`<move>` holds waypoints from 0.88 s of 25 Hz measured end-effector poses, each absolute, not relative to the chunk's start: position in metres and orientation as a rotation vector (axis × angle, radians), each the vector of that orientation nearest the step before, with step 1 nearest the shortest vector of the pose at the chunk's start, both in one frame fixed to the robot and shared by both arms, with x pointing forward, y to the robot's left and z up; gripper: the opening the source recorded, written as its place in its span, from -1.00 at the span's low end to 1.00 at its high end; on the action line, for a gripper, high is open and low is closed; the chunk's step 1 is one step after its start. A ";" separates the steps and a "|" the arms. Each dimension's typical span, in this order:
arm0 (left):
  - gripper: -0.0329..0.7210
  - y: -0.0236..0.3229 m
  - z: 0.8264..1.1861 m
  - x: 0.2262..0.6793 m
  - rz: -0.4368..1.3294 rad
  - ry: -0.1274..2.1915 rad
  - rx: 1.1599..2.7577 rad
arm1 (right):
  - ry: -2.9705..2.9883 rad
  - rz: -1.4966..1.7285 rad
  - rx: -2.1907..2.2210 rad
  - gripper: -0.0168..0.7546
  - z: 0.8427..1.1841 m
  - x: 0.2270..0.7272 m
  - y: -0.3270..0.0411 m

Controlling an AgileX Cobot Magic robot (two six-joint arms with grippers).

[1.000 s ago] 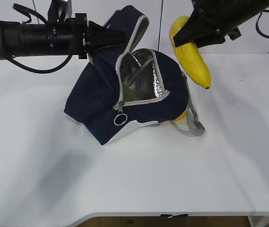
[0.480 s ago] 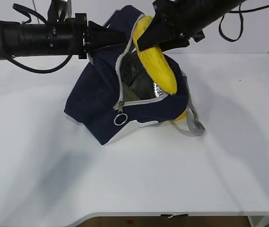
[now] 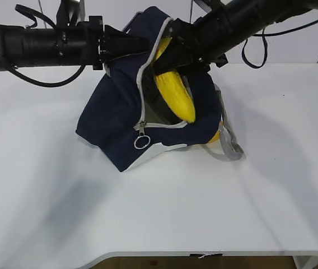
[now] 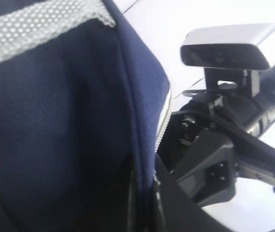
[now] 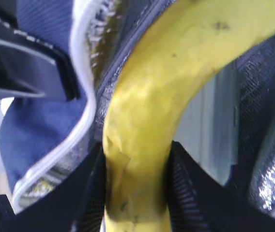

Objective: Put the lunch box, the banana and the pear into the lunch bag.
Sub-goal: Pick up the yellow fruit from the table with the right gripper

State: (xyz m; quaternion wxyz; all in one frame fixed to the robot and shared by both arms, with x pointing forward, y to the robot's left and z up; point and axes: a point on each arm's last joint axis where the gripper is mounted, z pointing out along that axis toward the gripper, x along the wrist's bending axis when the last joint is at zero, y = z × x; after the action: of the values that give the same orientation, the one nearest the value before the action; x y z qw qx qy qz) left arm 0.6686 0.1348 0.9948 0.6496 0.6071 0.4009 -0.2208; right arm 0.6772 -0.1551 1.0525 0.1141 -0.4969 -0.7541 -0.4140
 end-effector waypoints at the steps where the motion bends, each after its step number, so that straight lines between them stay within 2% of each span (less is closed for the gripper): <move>1: -0.91 0.135 0.995 0.669 -0.502 0.911 1.380 | -2.202 -1.225 -1.459 -0.22 1.051 0.679 -0.155; 16: -0.91 0.135 0.996 0.668 -0.500 0.909 1.379 | -2.185 -1.334 -1.430 -0.21 1.039 0.687 -0.136; 20: -0.91 0.135 0.997 0.668 -0.501 0.908 1.375 | -2.191 -1.362 -1.409 -0.09 1.040 0.688 -0.135; 22: -0.91 0.135 0.997 0.668 -0.504 0.905 1.374 | -2.195 -1.362 -1.404 0.04 1.040 0.688 -0.135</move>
State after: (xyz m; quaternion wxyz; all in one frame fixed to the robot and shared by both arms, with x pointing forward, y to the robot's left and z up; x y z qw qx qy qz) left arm 0.6682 0.1350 0.9967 0.6521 0.6055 0.3986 -0.2220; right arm 0.6878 -0.1349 1.0398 0.1007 -0.4752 -0.7428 -0.4608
